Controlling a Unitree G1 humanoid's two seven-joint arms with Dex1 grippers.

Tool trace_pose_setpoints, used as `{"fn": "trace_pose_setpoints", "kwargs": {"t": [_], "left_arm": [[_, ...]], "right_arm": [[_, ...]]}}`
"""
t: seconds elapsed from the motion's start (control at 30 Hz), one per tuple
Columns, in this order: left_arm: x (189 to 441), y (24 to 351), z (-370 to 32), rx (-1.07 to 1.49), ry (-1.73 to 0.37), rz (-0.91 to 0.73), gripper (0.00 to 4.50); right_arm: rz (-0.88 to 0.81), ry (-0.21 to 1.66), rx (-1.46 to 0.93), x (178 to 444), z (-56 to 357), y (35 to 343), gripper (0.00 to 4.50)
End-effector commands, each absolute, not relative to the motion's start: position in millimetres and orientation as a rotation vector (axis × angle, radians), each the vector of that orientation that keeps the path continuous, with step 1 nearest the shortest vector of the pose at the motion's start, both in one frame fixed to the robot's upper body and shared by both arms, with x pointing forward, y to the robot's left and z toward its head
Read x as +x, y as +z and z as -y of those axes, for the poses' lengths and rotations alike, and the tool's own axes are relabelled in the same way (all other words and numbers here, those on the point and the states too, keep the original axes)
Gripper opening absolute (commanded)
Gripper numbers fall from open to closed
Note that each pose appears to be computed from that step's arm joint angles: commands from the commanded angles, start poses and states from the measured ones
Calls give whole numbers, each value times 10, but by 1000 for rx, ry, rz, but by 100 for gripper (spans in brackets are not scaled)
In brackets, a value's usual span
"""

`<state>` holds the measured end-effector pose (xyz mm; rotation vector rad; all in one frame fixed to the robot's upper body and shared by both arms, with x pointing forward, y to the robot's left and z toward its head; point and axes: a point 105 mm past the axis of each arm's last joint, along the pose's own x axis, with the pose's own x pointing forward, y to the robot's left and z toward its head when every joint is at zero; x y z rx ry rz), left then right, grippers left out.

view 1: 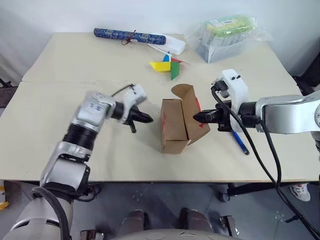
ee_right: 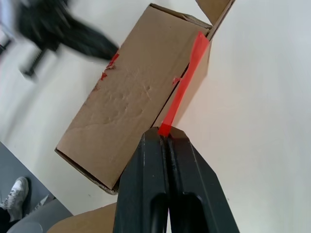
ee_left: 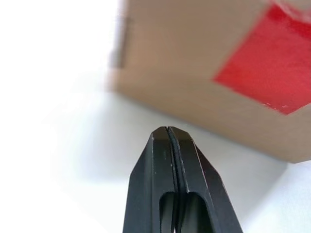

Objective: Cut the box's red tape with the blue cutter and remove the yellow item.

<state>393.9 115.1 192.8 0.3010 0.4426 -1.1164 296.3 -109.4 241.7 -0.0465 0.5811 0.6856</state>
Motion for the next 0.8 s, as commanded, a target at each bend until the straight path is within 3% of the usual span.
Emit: {"fn": "trace_pose_setpoints", "kwargs": {"t": [0.03,0.3,0.5,0.8], "left_arm": [[3897,2313,-1133,230,-1173,-347,0],[3600,2625,-716,161,-1394,-261,0],[3448,2406,-449,205,-1488,-316,0],[3559,2079,-468,294,-1450,-397,0]], "right_arm": [[-605,669,-75,2962,1129,2393,1],[-594,671,-87,2965,1114,2435,1],[-588,672,-94,2966,1104,2455,1],[-576,668,-98,2965,1097,2475,1]]}}
